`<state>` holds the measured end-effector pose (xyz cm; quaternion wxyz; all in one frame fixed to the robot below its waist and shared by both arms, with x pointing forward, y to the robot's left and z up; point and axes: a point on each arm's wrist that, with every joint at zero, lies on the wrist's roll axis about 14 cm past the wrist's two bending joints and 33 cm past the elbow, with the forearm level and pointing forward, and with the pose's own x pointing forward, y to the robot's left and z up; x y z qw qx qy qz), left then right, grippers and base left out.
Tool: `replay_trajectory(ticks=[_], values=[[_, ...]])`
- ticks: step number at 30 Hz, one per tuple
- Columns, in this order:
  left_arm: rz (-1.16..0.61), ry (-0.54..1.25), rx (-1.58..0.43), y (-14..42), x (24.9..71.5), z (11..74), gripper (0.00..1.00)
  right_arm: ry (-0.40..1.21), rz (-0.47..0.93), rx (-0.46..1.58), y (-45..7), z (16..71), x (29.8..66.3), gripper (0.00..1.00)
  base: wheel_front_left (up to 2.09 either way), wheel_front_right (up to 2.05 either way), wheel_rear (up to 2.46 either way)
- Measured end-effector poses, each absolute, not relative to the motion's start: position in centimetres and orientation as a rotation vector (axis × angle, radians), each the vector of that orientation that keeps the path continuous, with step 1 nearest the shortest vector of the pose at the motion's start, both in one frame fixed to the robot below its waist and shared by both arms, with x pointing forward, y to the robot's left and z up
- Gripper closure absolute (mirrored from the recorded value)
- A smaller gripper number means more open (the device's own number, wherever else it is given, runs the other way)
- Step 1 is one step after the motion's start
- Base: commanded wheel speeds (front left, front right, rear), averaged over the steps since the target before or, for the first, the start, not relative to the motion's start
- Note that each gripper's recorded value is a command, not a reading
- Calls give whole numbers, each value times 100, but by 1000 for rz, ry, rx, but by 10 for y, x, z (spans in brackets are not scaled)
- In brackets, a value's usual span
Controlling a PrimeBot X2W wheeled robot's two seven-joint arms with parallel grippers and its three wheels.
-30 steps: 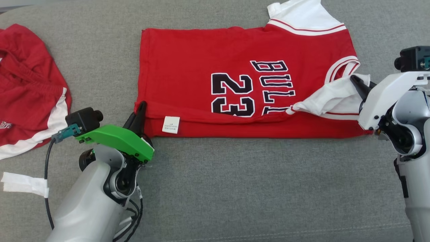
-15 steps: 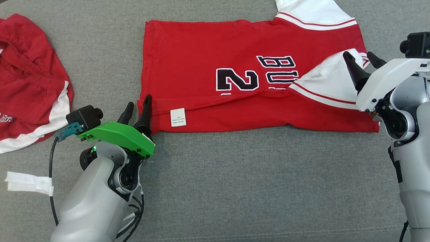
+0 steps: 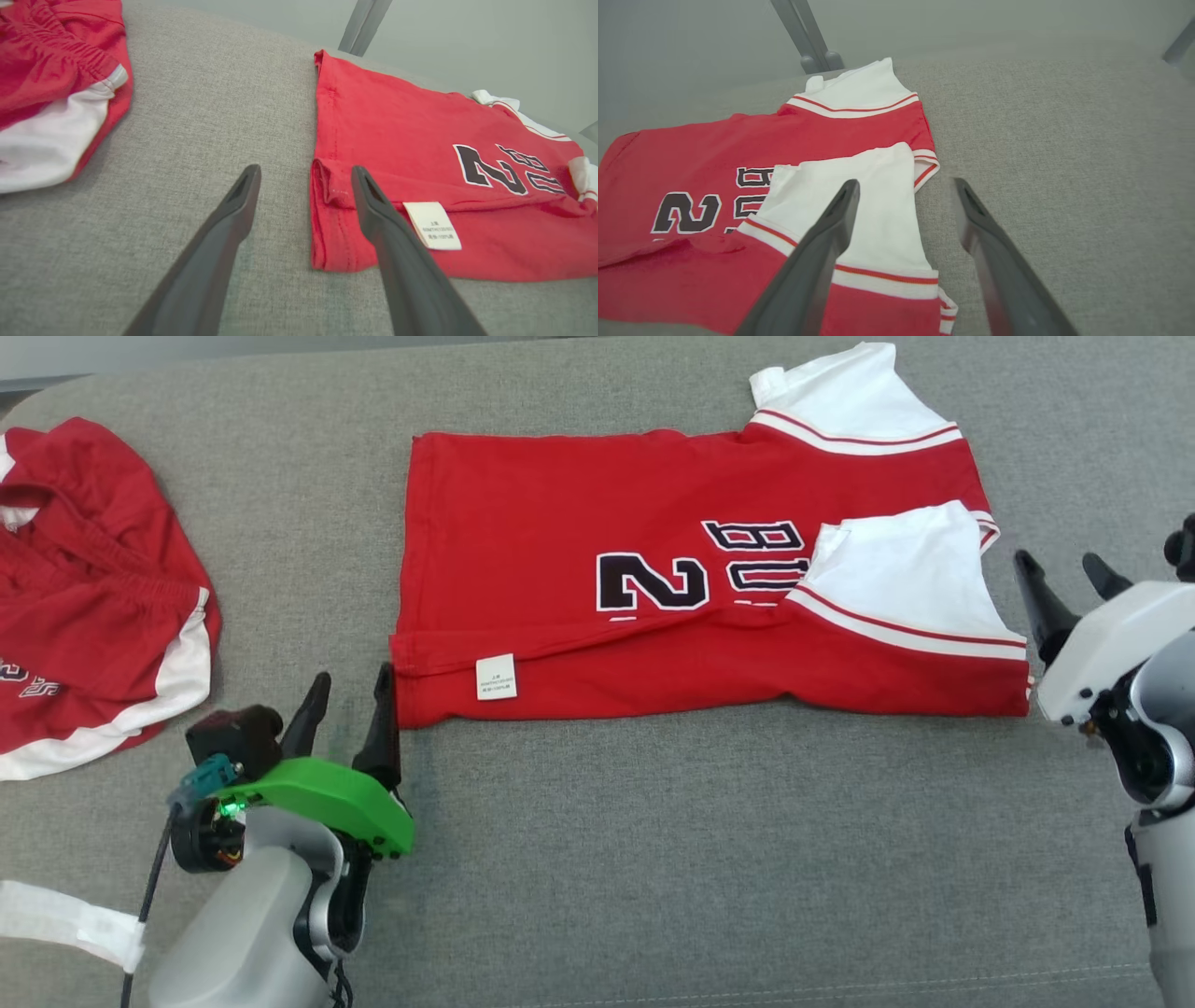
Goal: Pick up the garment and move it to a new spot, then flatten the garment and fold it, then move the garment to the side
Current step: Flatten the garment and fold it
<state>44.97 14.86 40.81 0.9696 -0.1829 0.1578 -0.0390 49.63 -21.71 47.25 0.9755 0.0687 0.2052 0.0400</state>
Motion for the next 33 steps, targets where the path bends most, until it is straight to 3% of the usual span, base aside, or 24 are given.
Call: replay_trajectory(ticks=[8, 28, 29, 30, 31, 33], values=[[-112, 384, -276, 134, 435, 394, 0, 510, 14, 114, -230, 447, 459, 0, 0, 0, 0], [-142, 538, -165, 114, 453, 350, 0, 764, -9, 126, -216, 362, 446, 0, 0, 0, 0], [-145, 543, -165, 113, 454, 349, 58, 767, -5, 140, -213, 360, 446, 44, 0, 0, 0], [-149, 545, -166, 112, 454, 349, 100, 766, -5, 149, -213, 360, 447, 76, 0, 0, 0], [-156, 545, -172, 111, 454, 349, 100, 766, -2, 152, -211, 360, 447, 100, 0, 0, 0], [-162, 538, -193, 108, 453, 350, 100, 761, 10, 159, -207, 361, 447, 100, 0, 0, 0]])
